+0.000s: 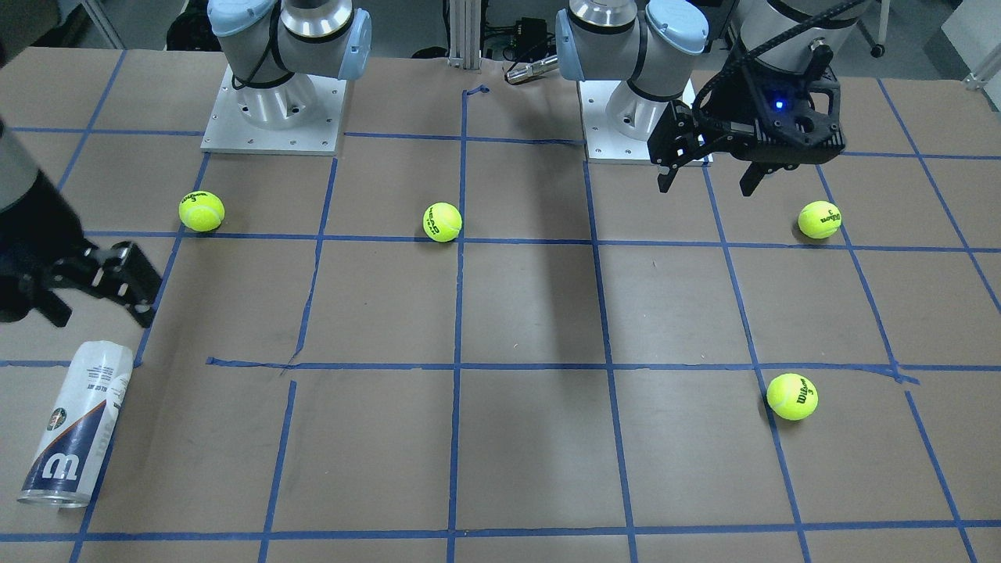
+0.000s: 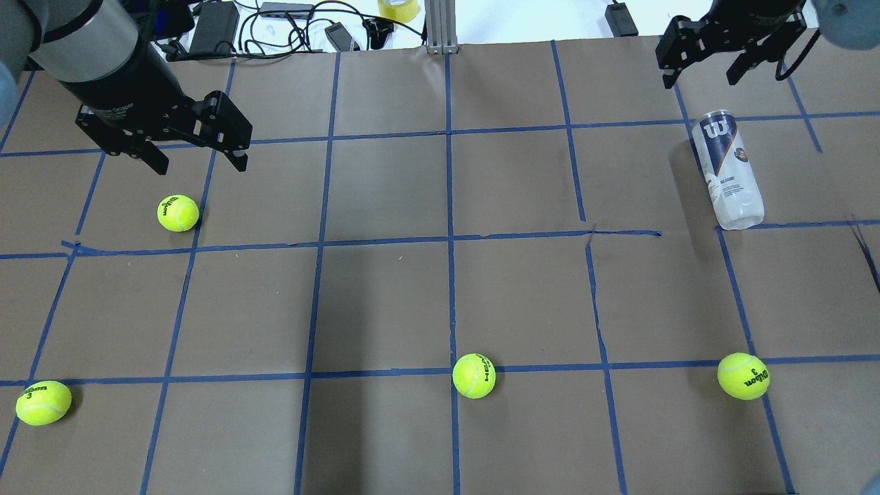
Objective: Lift up tennis ball bucket
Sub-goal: 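Move the right gripper down over the white Wilson ball can, then close the right gripper on the can top and lift it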
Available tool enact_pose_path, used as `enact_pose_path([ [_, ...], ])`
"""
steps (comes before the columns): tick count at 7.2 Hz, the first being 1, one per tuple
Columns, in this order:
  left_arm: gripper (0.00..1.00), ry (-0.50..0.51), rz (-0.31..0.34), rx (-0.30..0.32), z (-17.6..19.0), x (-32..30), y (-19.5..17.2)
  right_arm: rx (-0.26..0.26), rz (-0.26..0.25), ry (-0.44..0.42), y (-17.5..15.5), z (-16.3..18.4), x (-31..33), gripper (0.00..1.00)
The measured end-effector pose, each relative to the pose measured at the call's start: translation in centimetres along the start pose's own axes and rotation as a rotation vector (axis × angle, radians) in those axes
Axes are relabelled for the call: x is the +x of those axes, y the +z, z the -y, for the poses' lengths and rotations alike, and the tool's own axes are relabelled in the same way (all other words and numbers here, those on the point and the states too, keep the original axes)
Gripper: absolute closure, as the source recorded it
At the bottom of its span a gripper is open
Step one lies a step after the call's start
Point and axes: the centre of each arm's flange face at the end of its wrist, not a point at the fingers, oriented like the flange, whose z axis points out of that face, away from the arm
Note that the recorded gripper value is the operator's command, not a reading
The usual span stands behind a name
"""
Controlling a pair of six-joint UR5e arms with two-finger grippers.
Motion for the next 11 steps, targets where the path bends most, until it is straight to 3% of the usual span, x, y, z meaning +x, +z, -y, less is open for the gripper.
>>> enact_pose_path([
  [1, 0.00, 0.000, 0.000, 0.001, -0.1, 0.0, 0.0, 0.006, -0.003, 0.016, 3.7, 2.8, 4.1, 0.10],
  [3, 0.00, 0.000, 0.001, 0.000, -0.2, 0.0, -0.1, 0.016, -0.090, -0.057, 10.8, 7.5, 11.6, 0.11],
  [4, 0.00, 0.000, 0.002, -0.001, -0.2, 0.0, 0.0, 0.009, -0.104, -0.083, 13.9, 9.1, 14.2, 0.11],
  [8, 0.00, 0.000, 0.002, 0.000, -0.4, 0.0, -0.1, -0.013, -0.042, -0.065, 20.9, 10.5, 15.5, 0.01],
  [11, 0.00, 0.000, 0.002, 0.001, -0.4, 0.0, -0.1, -0.064, -0.019, -0.058, 25.3, 10.4, 15.6, 0.00],
])
